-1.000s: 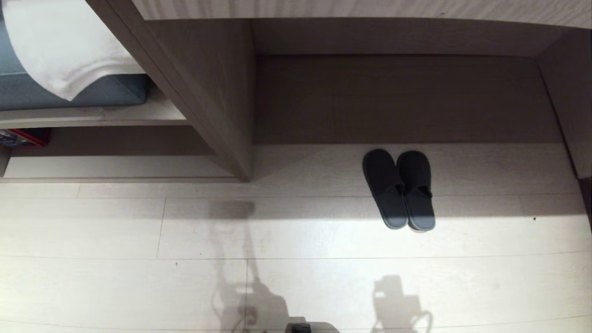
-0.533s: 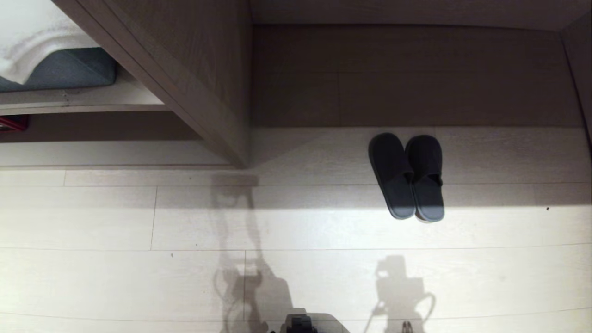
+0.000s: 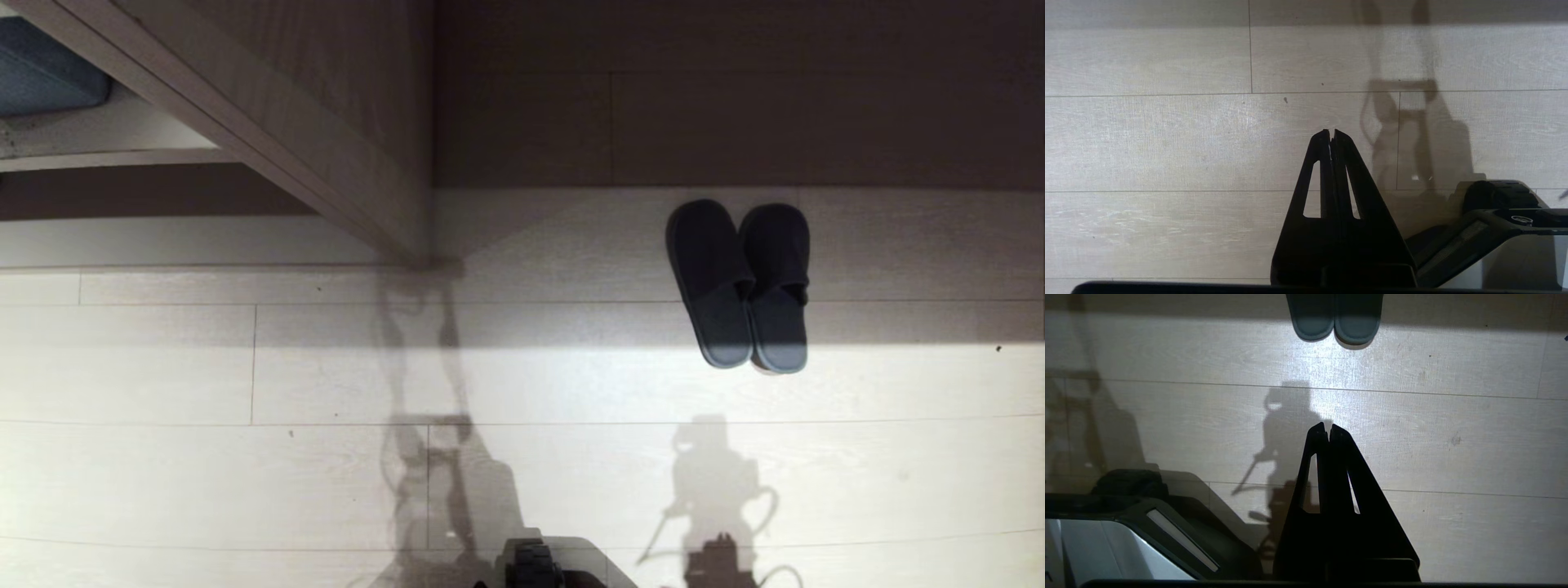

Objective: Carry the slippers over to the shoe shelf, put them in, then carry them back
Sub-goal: Pick up the slippers on the floor

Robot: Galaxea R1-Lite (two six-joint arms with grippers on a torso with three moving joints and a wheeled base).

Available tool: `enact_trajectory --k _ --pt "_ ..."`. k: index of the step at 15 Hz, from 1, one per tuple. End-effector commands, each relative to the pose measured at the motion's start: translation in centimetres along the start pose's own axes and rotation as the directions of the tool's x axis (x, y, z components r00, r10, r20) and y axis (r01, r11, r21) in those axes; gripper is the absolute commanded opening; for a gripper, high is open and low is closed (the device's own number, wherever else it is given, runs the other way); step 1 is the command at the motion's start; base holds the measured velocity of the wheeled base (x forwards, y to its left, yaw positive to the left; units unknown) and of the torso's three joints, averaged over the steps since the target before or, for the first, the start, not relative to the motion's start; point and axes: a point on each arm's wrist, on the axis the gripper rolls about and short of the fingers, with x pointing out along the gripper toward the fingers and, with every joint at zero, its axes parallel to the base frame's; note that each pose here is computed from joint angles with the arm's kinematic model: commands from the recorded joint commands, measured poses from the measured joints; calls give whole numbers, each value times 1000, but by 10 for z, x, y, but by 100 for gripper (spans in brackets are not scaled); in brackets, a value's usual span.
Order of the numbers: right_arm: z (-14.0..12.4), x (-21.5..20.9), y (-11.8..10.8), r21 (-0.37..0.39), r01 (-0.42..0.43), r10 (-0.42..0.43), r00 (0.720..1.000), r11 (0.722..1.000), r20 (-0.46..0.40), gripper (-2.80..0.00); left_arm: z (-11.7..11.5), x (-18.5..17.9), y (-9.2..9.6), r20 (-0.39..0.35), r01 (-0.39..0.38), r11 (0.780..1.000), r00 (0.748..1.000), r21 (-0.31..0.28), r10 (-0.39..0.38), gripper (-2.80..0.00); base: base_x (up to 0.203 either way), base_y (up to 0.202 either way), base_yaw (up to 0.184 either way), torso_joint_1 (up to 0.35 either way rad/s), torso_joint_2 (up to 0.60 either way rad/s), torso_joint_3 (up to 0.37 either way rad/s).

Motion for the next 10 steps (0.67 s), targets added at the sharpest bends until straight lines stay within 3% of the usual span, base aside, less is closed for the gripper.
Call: enact_trajectory --k 1,10 --pt "0 0 0 0 -1 1 1000 1000 0 -280 0 0 0 0 0 1000 1000 0 0 -280 0 0 0 1 -2 -194" --pt "0 0 0 0 -1 1 1000 1000 0 -280 0 0 0 0 0 1000 1000 0 0 -280 0 0 0 3 3 -198"
